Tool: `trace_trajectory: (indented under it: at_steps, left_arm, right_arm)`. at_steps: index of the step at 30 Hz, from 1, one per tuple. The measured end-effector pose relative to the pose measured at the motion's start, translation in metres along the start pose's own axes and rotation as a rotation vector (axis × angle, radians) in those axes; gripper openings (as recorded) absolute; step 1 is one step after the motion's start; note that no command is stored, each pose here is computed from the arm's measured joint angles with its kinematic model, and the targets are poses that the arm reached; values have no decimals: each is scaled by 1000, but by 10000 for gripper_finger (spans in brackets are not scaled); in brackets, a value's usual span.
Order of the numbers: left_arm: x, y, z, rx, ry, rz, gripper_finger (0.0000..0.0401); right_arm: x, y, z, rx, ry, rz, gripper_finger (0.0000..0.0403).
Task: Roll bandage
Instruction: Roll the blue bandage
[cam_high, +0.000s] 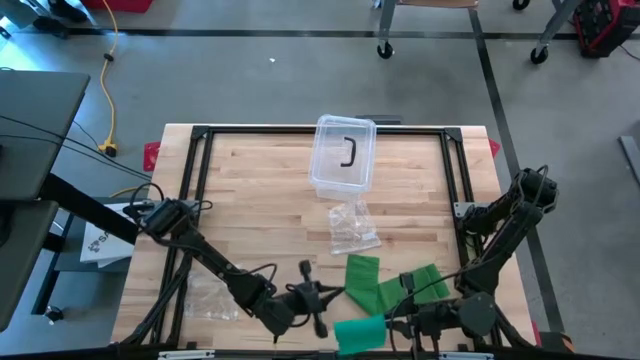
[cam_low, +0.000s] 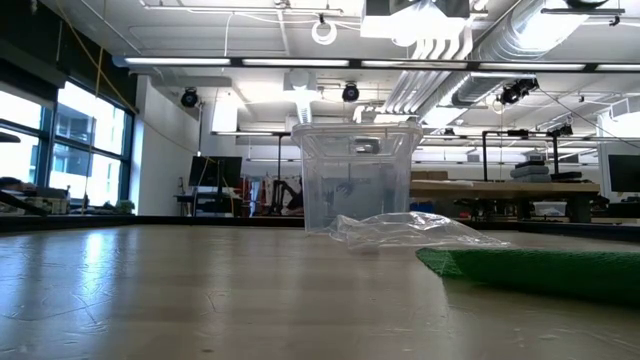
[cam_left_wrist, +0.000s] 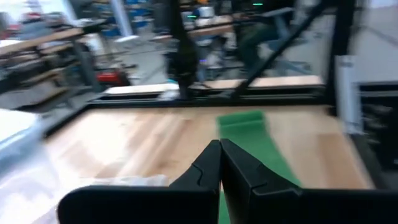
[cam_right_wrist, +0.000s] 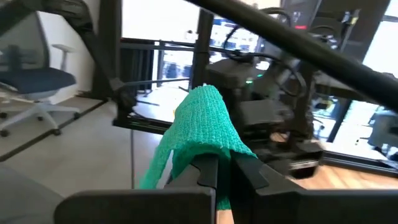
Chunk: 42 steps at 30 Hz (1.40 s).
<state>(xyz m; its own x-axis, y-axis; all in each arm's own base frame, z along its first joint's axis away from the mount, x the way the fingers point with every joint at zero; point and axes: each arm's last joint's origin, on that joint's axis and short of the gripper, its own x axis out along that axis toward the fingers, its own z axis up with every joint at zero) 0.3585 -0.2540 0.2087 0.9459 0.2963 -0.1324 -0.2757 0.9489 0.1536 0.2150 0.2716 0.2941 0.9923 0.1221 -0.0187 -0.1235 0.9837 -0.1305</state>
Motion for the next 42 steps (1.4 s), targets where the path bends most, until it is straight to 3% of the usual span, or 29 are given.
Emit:
trace_trajectory:
  at_steps: [5,10,15,21,36,42]
  left_arm:
    - [-15,-13,-1,94,-6,-119,29]
    - [-37,-22,3,109,-21,-69,95]
    - [-53,-20,27,10,-85,-76,164]
    - [-58,-15,53,-117,-187,-265,218]
    - [-35,2,64,-424,-210,-327,225]
    - [-33,3,64,-437,-204,-349,195]
  right_arm:
    - [0,-2,-1,-29,12,-50,4]
    - [-5,2,0,-38,14,-74,4]
    - [-5,2,-1,-52,22,-76,4]
    - [-3,0,-4,-81,38,-83,4]
    - [-2,0,-4,-91,40,-87,4]
    - [-1,-2,-4,-91,42,-92,4]
